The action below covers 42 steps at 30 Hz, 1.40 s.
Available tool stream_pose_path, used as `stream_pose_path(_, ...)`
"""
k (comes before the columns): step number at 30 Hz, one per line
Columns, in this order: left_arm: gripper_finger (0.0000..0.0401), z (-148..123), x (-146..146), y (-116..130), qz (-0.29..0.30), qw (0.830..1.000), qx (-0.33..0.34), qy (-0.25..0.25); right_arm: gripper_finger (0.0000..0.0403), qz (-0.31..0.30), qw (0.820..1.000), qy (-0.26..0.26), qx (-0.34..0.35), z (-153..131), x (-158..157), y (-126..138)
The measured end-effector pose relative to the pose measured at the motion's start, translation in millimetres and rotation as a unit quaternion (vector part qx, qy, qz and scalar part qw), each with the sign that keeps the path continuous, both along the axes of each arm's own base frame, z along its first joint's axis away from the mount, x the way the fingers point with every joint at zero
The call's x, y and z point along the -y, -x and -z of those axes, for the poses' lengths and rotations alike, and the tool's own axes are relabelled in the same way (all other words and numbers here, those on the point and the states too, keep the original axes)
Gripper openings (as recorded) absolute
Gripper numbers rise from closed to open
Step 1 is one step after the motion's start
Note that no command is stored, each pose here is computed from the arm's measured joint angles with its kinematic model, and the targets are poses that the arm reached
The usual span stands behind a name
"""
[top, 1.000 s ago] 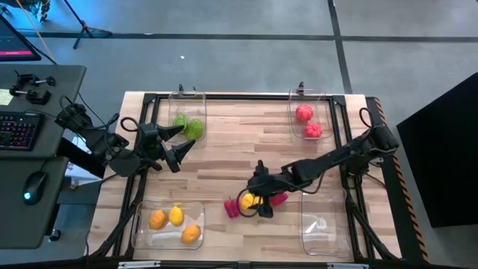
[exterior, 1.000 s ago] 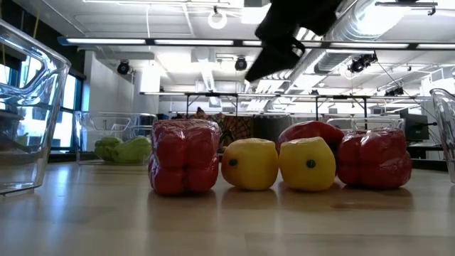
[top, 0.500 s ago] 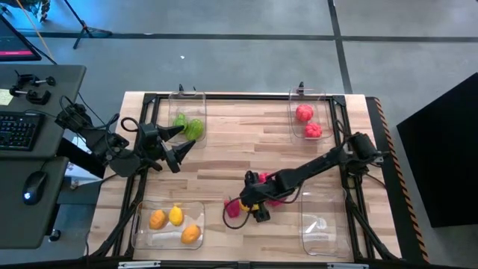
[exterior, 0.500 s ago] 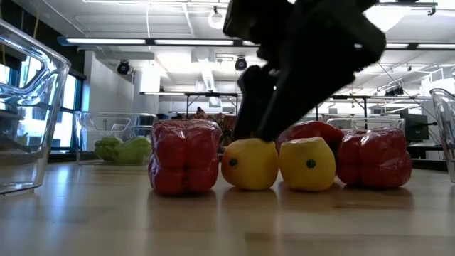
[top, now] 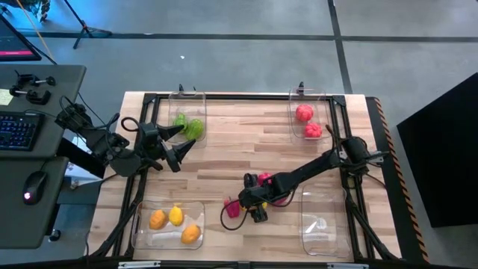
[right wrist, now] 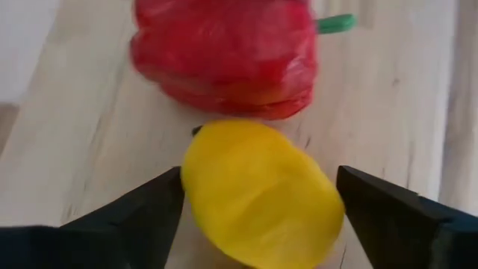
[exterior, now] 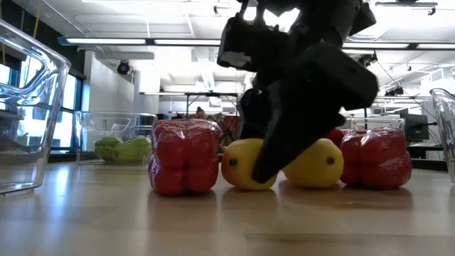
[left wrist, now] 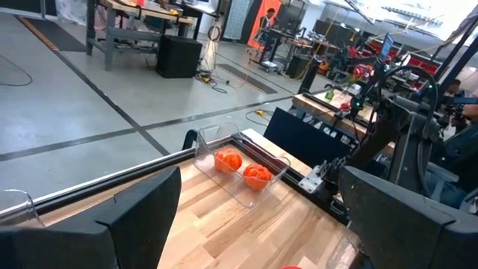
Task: Sort produce into baskets
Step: Put the yellow lemon into the bottom left transparent bin
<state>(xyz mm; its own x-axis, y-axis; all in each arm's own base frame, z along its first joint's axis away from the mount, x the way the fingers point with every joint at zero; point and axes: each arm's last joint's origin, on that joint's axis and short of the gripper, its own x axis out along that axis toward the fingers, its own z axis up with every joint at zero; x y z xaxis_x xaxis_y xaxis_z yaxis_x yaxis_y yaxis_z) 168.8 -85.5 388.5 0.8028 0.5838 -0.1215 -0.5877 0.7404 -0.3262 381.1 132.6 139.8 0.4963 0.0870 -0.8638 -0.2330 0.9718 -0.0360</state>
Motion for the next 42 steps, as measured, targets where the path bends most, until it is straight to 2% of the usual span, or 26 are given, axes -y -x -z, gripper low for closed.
stream_pose_path(6, 0.0351, 0, 0, 0, 0.0, 1.0, -0.001, -0.001, 0.0232, 0.026, 0.999, 0.009, 0.017, -11, 2, 1)
stream_pose_path(8, 0.0351, 0, 0, 0, 0.0, 1.0, -0.001, -0.001, 0.0197, 0.03, 0.999, 0.031, 0.015, -20, 7, 5)
stream_pose_path(12, 0.0351, 0, 0, 0, 0.0, 1.0, -0.002, -0.001, 0.0196, 0.056, 0.992, 0.114, 0.026, -53, 28, 18)
stream_pose_path(14, 0.0351, 0, 0, 0, 0.0, 1.0, -0.002, -0.001, 0.0196, 0.086, 0.986, 0.134, 0.053, -72, 41, 21)
stream_pose_path(16, 0.0351, 0, 0, 0, 0.0, 1.0, -0.002, -0.001, 0.0197, 0.121, 0.981, 0.114, 0.098, -91, 53, 19)
stream_pose_path(19, 0.0351, 0, 0, 0, 0.0, 1.0, -0.001, 0.0, 0.0227, 0.172, 0.968, 0.033, 0.181, -111, 66, 9)
stream_pose_path(22, 0.0351, 0, 0, 0, 0.0, 1.0, -0.001, 0.0, 0.0247, 0.173, 0.951, -0.047, 0.251, -115, 66, -9)
stream_pose_path(27, 0.0351, 0, 0, 0, 0.0, 1.0, -0.001, 0.0, 0.0242, 0.143, 0.924, -0.135, 0.327, -86, 40, -40)
stream_pose_path(33, 0.0351, 0, 0, 0, -0.007, 1.0, 0.001, -0.002, 0.0241, 0.139, 0.862, -0.268, 0.407, -53, 2, -65)
stream_pose_path(36, 0.0351, 0, -1, 0, -0.011, 1.0, 0.002, -0.003, 0.0246, 0.151, 0.847, -0.307, 0.407, -52, -15, -79)
stream_pose_path(38, 0.0351, 0, -2, 0, -0.015, 1.0, 0.002, -0.003, 0.0248, 0.147, 0.852, -0.304, 0.401, -53, -26, -92)
stream_pose_path(42, 0.0351, 0, -5, -2, -0.023, 1.0, 0.005, 0.001, 0.0249, 0.099, 0.884, -0.256, 0.38, -63, -45, -121)
